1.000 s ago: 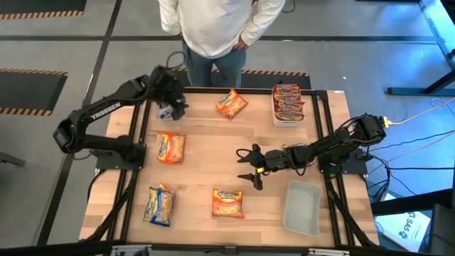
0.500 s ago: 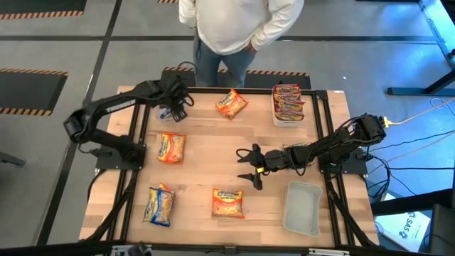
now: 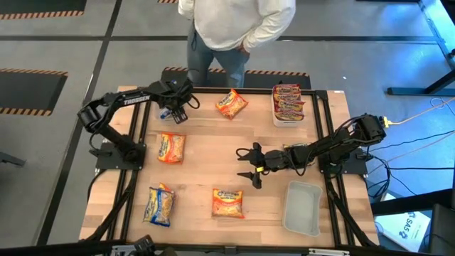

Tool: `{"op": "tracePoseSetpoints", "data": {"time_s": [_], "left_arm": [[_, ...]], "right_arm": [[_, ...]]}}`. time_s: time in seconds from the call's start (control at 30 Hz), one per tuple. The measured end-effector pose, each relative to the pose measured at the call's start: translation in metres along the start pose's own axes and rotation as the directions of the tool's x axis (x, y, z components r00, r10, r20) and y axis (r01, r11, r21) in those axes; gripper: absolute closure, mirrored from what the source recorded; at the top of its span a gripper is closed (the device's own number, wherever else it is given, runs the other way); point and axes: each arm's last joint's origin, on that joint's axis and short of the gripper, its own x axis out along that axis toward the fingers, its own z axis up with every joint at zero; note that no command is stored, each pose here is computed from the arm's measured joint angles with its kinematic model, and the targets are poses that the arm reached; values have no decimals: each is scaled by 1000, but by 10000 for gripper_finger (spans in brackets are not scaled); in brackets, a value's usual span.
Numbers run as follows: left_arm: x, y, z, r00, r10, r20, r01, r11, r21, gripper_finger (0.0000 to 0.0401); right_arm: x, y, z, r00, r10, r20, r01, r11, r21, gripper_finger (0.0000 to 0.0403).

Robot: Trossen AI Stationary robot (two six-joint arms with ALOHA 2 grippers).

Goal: Sort Maruchan noodles
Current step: Put the top blue noodle pack into the transparent bin

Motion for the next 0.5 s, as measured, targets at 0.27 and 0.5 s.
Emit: {"op": "tracePoseSetpoints", "data": {"time_s": [0.27,0.5], "left_arm": [[4,2,1,982,184,-45,-184,983,17,198],[8,17,1,960,274,-60,-274,962,13,198]], "right_arm": [[0,0,0,1000,0,0,0,1000,0,109],[0,0,0,1000,-1,0,1,1000,0,109]]}}
